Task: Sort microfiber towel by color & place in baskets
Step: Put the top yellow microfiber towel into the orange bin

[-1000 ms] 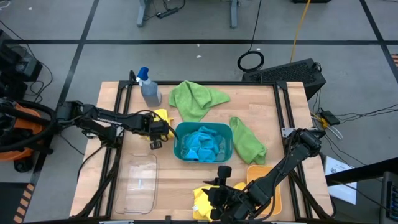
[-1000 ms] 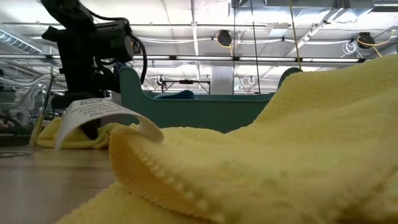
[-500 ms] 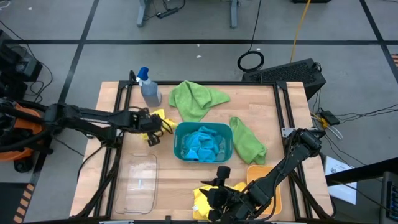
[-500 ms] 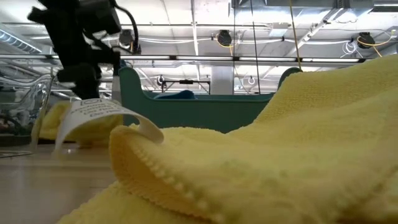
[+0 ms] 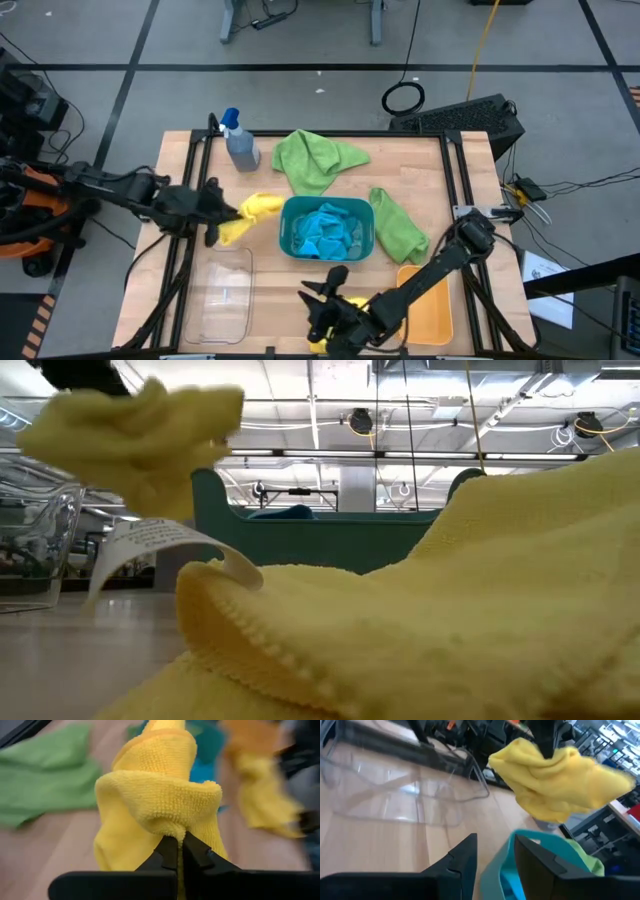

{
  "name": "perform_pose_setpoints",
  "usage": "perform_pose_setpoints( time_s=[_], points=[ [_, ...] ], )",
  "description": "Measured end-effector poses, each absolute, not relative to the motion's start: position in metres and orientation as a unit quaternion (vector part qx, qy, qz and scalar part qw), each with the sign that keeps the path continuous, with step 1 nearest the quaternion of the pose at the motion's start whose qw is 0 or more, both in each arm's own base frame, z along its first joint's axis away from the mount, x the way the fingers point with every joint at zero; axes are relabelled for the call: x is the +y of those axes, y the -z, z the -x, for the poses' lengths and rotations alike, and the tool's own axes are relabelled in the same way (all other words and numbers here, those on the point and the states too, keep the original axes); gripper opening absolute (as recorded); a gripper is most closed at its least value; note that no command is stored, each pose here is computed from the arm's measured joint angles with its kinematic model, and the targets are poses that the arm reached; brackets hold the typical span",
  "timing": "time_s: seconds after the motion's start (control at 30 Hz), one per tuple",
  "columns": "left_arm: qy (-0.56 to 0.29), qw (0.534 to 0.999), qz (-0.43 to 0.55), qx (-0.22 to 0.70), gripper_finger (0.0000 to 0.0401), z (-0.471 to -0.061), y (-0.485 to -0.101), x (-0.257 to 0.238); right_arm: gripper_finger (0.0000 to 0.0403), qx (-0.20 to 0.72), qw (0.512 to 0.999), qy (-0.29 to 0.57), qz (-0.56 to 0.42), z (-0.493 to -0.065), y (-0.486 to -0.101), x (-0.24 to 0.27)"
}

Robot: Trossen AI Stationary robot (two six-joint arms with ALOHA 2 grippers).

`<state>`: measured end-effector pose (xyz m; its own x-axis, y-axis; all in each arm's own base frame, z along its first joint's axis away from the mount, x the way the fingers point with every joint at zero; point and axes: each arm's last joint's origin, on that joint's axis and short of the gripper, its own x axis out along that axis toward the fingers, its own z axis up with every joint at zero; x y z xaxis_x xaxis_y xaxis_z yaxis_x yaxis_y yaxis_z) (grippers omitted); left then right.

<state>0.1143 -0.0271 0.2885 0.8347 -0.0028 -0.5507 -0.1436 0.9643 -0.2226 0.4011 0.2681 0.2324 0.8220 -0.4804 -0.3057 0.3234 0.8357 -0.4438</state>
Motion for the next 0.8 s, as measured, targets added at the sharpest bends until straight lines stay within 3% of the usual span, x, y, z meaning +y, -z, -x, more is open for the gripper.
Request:
perform_pose_setpoints(
  time_s=[0.23, 0.63, 0.8],
  points=[
    [0.076, 0.969, 0.129, 0.195, 0.0003, -0.118, -0.308, -0.052, 0.0155, 0.157, 0.944, 0.184, 0.227, -0.419, -0.244, 0.269],
    [0.135, 0.979, 0.091, 0.124, 0.0008, -0.153, -0.31, -0.107, 0.0313, 0.075, 0.909, 0.18, 0.369, -0.421, -0.278, 0.279],
    [0.18, 0.978, 0.064, 0.088, 0.001, -0.161, -0.309, -0.135, 0.0356, 0.078, 0.902, 0.22, 0.362, -0.428, -0.281, 0.266]
  ],
)
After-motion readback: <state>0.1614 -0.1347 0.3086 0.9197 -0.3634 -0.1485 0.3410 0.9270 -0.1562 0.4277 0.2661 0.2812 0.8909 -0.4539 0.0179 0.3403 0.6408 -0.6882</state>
